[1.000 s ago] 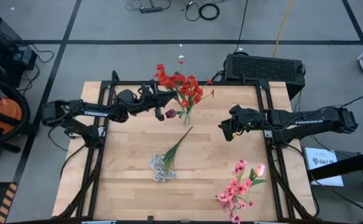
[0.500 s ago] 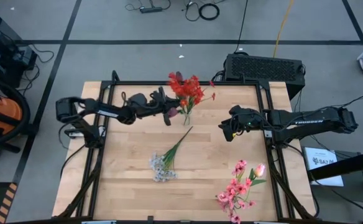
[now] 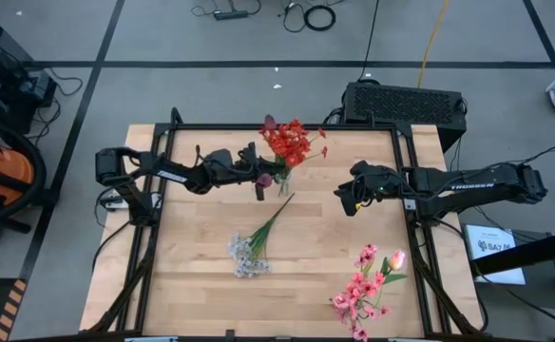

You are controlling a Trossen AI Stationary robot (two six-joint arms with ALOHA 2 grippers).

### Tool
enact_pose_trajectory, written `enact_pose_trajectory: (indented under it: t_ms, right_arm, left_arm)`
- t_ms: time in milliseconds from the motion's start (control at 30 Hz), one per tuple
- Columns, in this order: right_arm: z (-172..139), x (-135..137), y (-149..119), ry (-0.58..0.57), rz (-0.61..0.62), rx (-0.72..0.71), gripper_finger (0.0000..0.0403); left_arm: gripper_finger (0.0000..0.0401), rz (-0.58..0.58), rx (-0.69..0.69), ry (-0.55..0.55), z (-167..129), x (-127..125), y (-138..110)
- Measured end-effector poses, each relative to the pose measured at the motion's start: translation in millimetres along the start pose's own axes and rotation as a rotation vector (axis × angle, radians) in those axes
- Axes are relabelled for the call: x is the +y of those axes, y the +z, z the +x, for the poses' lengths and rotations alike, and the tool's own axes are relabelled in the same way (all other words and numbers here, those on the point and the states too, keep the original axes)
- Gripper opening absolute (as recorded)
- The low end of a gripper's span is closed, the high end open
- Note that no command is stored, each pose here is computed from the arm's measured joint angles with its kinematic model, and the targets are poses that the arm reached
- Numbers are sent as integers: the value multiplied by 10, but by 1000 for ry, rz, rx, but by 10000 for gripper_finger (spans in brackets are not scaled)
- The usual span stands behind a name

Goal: Sort flowers into vase by color
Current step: Put the orange flowers into the transparent vase, then put the white flower in the purple vase

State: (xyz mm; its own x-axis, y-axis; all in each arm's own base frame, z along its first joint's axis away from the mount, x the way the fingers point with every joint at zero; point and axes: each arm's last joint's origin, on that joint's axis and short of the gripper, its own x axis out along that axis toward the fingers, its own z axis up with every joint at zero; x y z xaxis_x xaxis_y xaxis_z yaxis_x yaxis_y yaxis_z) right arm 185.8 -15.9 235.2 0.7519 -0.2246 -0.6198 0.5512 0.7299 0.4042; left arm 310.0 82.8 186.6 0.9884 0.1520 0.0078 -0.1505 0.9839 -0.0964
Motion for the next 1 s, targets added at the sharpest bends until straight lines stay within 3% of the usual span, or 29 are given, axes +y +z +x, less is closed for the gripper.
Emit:
enact_pose_trajectory:
  t_ms: [300, 700, 1000]
  right_arm:
    - [0, 0, 0, 0, 0, 0, 128]
    - [0, 0, 0, 1, 7, 0, 128]
    - [-1, 1, 0, 4, 7, 2, 128]
  left_arm:
    - [31, 6, -3, 0, 0, 1, 3]
    - [141, 8, 2, -4, -20, -7, 47]
    - [148, 73, 100, 11, -183, -36, 259]
